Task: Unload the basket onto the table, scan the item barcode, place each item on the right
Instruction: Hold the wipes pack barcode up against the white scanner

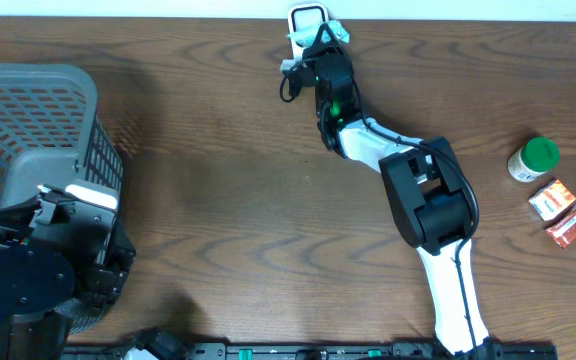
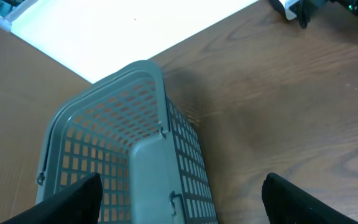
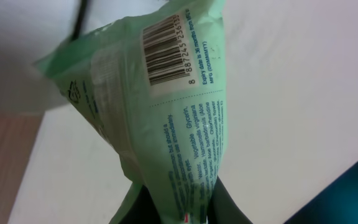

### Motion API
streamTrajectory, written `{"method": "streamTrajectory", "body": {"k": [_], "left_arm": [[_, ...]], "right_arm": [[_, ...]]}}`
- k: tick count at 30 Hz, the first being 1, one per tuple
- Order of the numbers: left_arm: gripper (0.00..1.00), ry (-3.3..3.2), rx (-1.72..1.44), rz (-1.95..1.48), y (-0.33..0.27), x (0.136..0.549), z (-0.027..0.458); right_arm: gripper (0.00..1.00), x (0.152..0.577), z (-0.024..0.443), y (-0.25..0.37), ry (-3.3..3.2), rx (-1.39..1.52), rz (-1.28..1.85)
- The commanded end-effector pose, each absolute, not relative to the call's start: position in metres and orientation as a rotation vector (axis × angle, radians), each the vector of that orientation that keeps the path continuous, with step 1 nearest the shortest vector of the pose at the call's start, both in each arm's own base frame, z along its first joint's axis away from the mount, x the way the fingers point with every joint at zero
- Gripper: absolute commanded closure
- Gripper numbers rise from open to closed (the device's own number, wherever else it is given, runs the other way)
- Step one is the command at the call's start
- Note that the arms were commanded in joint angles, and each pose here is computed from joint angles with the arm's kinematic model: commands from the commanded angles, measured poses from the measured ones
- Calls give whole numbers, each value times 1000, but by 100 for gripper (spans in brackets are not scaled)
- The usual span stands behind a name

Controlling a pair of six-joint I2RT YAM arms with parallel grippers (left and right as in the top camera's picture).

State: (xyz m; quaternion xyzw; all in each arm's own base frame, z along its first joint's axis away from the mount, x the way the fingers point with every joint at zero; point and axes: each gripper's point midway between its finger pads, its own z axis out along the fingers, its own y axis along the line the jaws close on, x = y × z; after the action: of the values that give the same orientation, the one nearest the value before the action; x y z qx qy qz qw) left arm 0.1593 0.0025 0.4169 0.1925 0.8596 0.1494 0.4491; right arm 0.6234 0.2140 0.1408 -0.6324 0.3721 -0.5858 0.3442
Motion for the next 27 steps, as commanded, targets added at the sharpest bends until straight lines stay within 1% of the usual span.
{"method": "streamTrajectory", "body": {"k": [1,10,13,20,24,27], "left_arm": [[17,2119,470,377,5,158,418],[18,2119,470,377,5,158,418],[18,2119,470,377,5,158,418],[18,2119,470,377,5,158,418],[18,2119,470,377,5,158,418],[18,2119,470,377,5,158,418]], "right_arm": [[99,632,184,206,967,-1559,-1580],[99,640,199,214,1013,-1508,-1481],[99,641,192,213,1025,-1555,-1473],[99,645,185,193,955,-1718,-1621],[99,647,191,195,928,-1695,-1613],[99,649,203,200,876,-1640,-1601]]}}
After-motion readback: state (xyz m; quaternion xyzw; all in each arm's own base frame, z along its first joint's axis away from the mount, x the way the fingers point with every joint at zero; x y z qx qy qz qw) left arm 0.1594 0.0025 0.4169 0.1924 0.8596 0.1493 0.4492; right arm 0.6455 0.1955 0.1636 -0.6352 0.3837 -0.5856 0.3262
